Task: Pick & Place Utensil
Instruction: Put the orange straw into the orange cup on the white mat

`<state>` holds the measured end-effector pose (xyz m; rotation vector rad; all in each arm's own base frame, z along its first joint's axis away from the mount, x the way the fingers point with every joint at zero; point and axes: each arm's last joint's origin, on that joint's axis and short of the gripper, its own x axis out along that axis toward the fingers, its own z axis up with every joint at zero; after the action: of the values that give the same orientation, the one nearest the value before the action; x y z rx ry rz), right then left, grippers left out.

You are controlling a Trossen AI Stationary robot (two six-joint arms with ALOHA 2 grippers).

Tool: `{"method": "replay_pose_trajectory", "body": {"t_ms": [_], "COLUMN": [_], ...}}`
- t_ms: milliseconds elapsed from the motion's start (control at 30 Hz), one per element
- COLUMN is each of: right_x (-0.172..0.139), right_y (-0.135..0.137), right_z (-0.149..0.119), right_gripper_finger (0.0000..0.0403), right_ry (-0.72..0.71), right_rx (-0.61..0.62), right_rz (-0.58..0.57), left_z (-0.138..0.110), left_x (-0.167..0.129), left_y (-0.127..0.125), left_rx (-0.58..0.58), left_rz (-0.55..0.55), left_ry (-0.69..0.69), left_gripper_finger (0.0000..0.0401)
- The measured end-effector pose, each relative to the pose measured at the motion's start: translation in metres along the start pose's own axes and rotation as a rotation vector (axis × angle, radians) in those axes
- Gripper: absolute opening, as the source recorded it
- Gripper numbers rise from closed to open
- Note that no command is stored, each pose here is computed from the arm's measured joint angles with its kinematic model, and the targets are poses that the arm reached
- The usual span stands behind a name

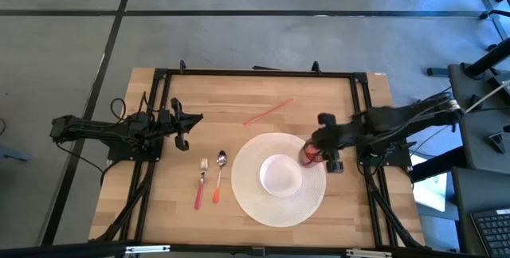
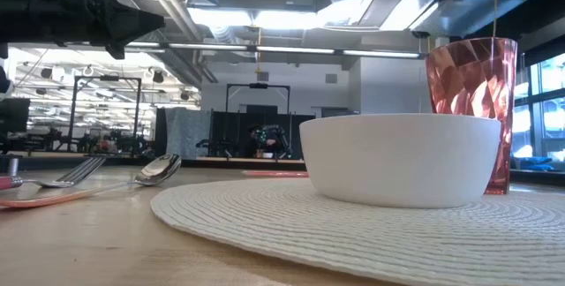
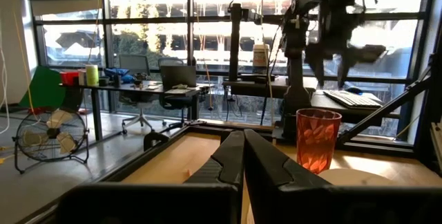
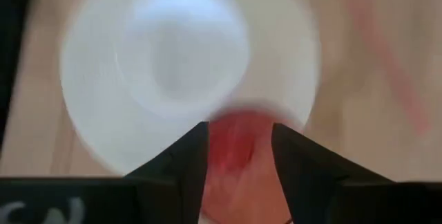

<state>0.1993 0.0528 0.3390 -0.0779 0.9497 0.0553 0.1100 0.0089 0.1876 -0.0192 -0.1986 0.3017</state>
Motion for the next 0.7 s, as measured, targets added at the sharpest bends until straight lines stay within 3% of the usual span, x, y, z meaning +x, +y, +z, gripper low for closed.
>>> {"method": "replay_pose_trajectory", "body": {"t_ms": [133, 233, 433, 700], "right_x": [-0.047, -0.060, -0.043, 0.002], "right_y": [-0.005, -0.011, -0.023, -0.024], "right_z": [-0.003, -0.029, -0.101, -0.157], "right_gripper_finger": [0.0146, 0.0126, 0.0015, 0.0004], "right_ry": [-0.435, -0.689, -0.959, -1.203], "right_rx": [-0.078, -0.089, 0.011, 0.129], "right_rz": [0.032, 0.052, 0.064, 0.133], "left_z": [0.000, 0.000, 0.000, -0.001], "left_x": [0.000, 0.000, 0.000, 0.000], "left_y": [0.000, 0.000, 0.000, 0.001], "left_rx": [0.001, 0.002, 0.003, 0.012], "left_rz": [0.000, 0.000, 0.001, 0.025], "left_ry": [0.000, 0.000, 0.000, 0.007], "left_gripper_finger": [0.0006, 0.0006, 0.0006, 0.0006]}}
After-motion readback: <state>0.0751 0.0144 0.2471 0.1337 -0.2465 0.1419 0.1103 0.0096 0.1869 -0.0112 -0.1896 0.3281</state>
